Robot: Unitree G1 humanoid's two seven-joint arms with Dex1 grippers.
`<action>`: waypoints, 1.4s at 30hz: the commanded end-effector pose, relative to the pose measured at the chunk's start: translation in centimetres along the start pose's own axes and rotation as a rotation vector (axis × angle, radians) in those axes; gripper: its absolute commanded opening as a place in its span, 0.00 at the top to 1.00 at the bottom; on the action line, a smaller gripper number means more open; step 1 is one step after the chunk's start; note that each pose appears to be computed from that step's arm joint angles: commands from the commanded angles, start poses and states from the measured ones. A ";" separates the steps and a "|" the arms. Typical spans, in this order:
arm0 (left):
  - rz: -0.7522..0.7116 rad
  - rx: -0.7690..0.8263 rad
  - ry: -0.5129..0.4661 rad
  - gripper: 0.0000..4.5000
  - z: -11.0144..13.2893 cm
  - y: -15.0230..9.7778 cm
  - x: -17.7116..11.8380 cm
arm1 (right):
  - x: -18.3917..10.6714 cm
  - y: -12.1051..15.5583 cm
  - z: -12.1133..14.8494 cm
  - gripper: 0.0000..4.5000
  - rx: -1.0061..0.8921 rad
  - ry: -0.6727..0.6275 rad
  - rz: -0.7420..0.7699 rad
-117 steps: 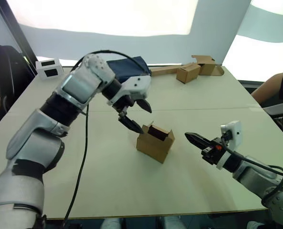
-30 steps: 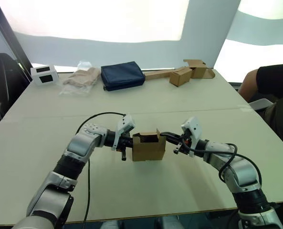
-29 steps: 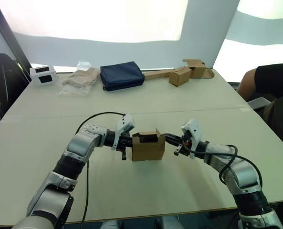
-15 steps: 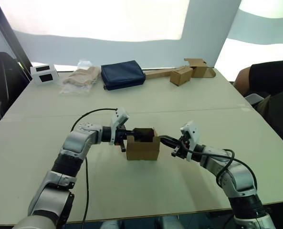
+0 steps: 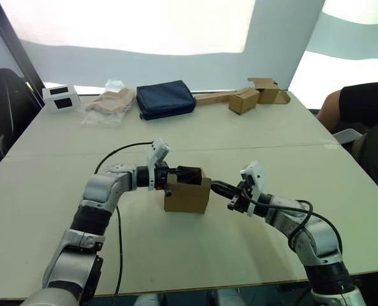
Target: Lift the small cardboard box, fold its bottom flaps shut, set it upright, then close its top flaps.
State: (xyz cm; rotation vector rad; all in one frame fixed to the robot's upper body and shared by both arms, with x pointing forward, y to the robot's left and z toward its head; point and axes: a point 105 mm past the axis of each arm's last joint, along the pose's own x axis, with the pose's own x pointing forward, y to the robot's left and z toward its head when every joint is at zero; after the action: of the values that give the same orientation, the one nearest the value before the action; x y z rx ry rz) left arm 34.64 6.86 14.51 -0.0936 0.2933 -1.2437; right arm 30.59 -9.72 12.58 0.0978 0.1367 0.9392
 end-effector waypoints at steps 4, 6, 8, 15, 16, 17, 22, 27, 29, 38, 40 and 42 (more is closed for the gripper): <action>0.002 0.097 0.066 1.00 -1.0 -0.3 0.1 | 0.1 1.4 1.7 1.00 -0.037 -0.034 0.071; 0.002 0.107 0.079 1.00 -1.4 -0.3 0.1 | 0.2 1.6 1.0 1.00 -0.049 -0.001 0.079; 0.002 0.104 0.072 1.00 -1.3 -0.2 0.1 | 0.4 1.5 0.2 1.00 -0.066 0.043 0.076; 0.018 0.119 0.056 1.00 -0.6 0.0 -0.2 | 1.1 0.5 -1.7 1.00 -0.120 0.138 0.059; 0.019 0.121 0.054 1.00 -0.5 0.0 -0.3 | 1.1 0.4 -1.6 1.00 -0.120 0.134 0.057; 0.021 0.128 0.056 1.00 -0.5 -0.1 -0.5 | 1.2 0.3 -1.5 1.00 -0.120 0.130 0.056; 0.043 0.150 0.060 1.00 -0.3 0.1 -1.8 | 1.2 0.0 -1.1 1.00 -0.121 0.123 0.054; 0.062 0.172 0.099 1.00 -1.0 0.2 -3.5 | 1.1 -0.6 -1.3 1.00 -0.136 0.150 0.034; 0.070 0.164 0.103 1.00 -1.4 0.3 -3.5 | 1.1 -0.8 -1.5 1.00 -0.142 0.167 0.028; 0.064 0.168 0.089 1.00 -1.1 0.2 -3.0 | 1.2 -0.6 0.4 1.00 -0.167 0.121 0.047; 0.066 0.179 0.077 1.00 -0.6 0.2 -3.2 | 0.9 -0.4 1.7 1.00 -0.164 0.077 0.050; 0.068 0.182 0.054 1.00 0.2 0.2 -3.5 | 0.6 -0.2 3.0 1.00 -0.160 0.030 0.053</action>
State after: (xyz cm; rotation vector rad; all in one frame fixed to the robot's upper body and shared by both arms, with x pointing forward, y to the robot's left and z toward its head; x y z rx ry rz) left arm 33.73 9.97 13.60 0.0960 0.2750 -1.2019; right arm 31.75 -9.26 12.78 -0.0654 0.1784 0.9950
